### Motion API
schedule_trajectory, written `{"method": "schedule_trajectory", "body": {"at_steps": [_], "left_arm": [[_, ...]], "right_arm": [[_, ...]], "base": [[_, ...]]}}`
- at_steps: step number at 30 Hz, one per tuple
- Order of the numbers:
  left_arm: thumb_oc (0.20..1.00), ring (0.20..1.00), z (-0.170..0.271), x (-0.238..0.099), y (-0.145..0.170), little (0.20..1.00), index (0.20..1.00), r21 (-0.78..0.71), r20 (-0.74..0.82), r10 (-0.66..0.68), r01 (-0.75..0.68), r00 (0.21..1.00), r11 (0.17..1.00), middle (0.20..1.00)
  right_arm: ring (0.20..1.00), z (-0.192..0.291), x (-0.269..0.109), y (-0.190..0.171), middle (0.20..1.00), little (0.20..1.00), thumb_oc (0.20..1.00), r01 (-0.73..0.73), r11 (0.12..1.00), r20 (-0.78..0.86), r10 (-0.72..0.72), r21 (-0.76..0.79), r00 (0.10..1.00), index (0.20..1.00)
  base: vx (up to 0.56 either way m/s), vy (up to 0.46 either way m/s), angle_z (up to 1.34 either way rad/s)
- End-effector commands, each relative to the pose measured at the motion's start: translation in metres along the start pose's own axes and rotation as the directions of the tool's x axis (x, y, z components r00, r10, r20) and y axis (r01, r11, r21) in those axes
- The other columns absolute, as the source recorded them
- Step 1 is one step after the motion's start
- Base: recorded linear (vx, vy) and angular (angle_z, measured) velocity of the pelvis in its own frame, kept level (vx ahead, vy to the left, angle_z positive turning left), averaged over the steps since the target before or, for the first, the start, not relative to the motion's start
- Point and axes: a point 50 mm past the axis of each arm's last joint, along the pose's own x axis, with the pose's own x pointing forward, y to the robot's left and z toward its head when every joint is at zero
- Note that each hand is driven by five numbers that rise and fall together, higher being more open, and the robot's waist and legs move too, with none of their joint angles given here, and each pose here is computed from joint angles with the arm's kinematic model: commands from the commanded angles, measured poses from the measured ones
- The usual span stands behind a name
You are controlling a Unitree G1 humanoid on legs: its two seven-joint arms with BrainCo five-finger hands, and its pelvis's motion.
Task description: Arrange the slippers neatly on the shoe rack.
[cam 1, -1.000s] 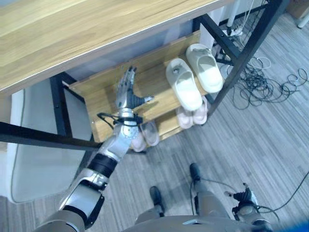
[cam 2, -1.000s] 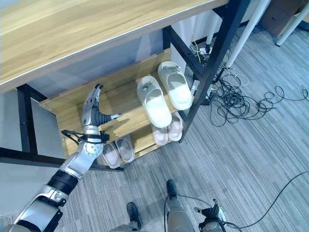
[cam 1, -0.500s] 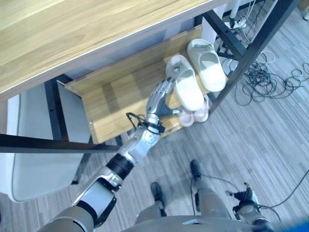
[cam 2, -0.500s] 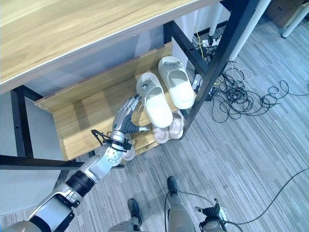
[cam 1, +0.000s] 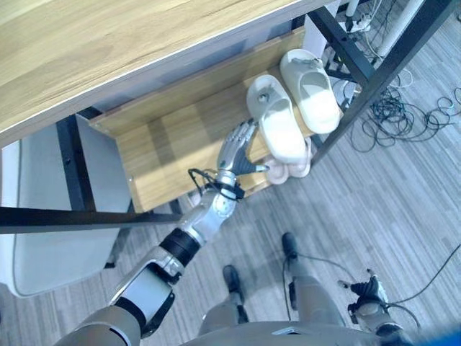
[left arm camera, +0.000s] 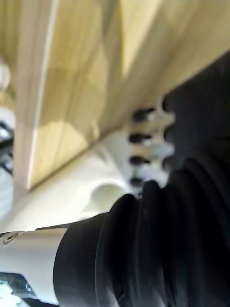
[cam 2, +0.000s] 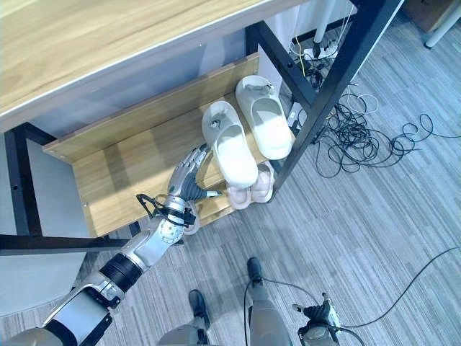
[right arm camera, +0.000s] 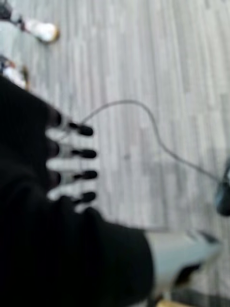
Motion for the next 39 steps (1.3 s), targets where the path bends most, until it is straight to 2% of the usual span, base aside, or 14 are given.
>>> {"method": "schedule_trajectory", "body": {"at_steps": [1,15,39], "left_arm": [[1.000,1.000,0.020,0.025,0.010,1.000,1.000,-0.019,0.057,0.100,-0.099,0.993,0.995,1.000],[1.000,1.000,0.012,0.032,0.001,1.000,1.000,0.088,0.003,0.118,-0.118,0.993,0.989,1.000],[1.000,1.000,0.028,0.044,-0.007,1.000,1.000,0.073,-0.003,0.121,-0.120,0.993,0.990,1.000]], "right_arm": [[1.000,0.000,0.006,-0.012,1.000,1.000,1.000,0.055,0.998,-0.016,-0.056,-0.021,0.998,1.000],[1.000,0.005,0.004,-0.008,1.000,1.000,1.000,0.064,0.997,-0.001,-0.064,-0.032,0.998,1.000],[1.000,0.012,0.004,-0.004,1.000,1.000,1.000,0.065,0.997,0.031,-0.064,-0.052,0.997,1.000]], "base": [[0.00,0.000,0.00],[0.00,-0.007,0.00],[0.00,0.000,0.00]]}}
